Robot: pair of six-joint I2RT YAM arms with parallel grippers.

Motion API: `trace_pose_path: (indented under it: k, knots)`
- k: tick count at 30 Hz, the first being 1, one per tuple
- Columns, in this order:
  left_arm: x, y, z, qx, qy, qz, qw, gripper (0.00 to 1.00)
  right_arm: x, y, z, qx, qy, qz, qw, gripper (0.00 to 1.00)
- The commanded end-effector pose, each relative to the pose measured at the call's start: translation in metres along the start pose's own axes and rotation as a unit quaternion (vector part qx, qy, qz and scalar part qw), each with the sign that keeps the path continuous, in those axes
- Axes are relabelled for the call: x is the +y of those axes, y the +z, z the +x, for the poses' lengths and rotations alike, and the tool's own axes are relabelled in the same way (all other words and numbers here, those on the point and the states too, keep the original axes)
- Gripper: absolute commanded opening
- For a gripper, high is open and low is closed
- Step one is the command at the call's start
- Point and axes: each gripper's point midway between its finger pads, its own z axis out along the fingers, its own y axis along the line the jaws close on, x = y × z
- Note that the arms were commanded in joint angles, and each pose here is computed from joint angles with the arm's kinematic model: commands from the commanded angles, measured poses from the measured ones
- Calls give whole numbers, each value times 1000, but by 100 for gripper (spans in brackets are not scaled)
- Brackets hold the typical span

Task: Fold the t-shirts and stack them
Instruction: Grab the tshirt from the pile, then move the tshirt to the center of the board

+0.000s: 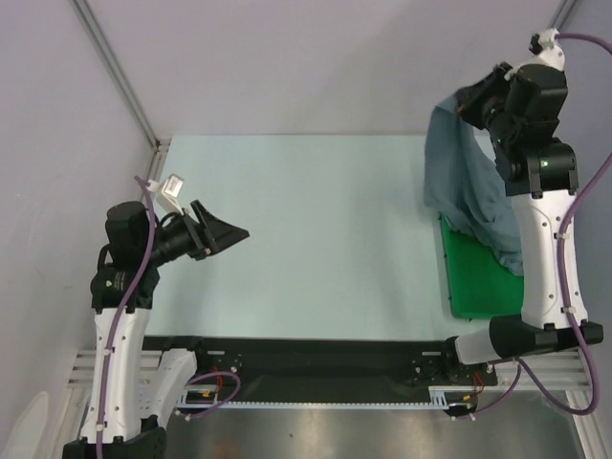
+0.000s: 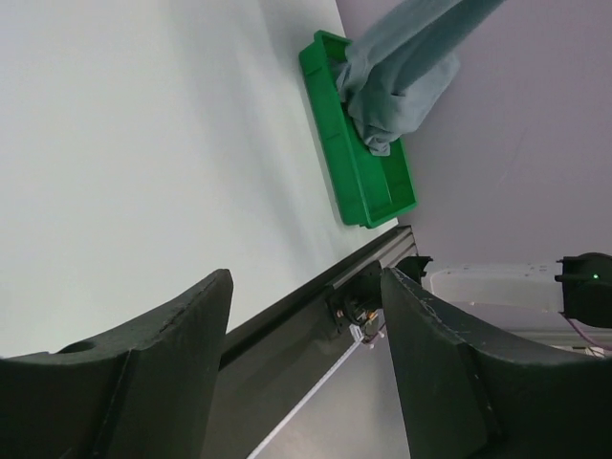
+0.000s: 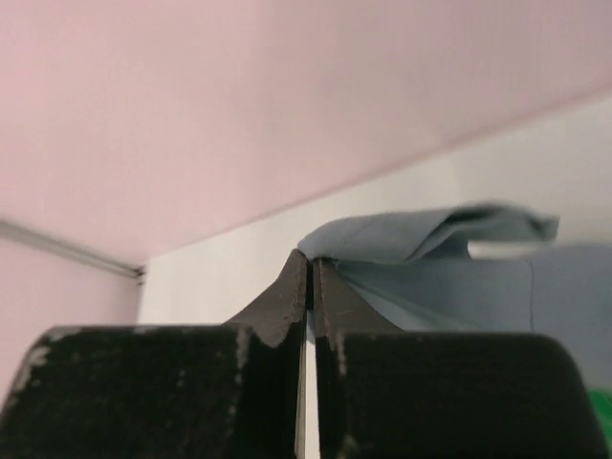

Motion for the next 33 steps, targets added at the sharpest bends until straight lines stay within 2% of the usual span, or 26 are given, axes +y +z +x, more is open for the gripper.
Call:
trace_pose_path:
  k: [1,2,3,6,9,11,16,20,23,28,31,33]
  knots:
    - [-22,-7,-21,-32,31,18,999,70,75,-31,-45,-65,-22,-103,992,0]
    - [-23,-8,-22,-35,32,16,999,69,93,-38,-39,-56,-33,-126,990,0]
    - [-26,-9,-26,-41,37,16,998,69,110,-56,-56,-77,-27,-150,985,0]
    - [-34,-13,-36,-60,48,14,997,71,143,-67,-57,-74,-26,-199,977,0]
    - [-48,-18,-46,-78,58,27,995,75,173,-93,-82,-110,-21,-259,959,0]
    - [-56,-21,-51,-87,64,35,993,75,189,-113,-108,-152,-3,-299,942,0]
    - [-84,-38,-70,-128,97,47,986,75,227,-164,-141,-188,56,-420,886,0]
    - [-105,-54,-82,-162,123,49,978,76,238,-215,-181,-248,91,-482,836,0]
    - [-113,-64,-88,-184,135,43,973,77,235,-242,-203,-295,98,-495,811,0]
    - [-113,-63,-85,-178,125,46,975,77,209,-269,-237,-381,84,-455,800,0]
    - [-113,-65,-86,-185,124,41,974,77,208,-272,-240,-388,82,-459,795,0]
    - [-113,-68,-87,-191,125,35,973,77,215,-268,-234,-367,95,-480,791,0]
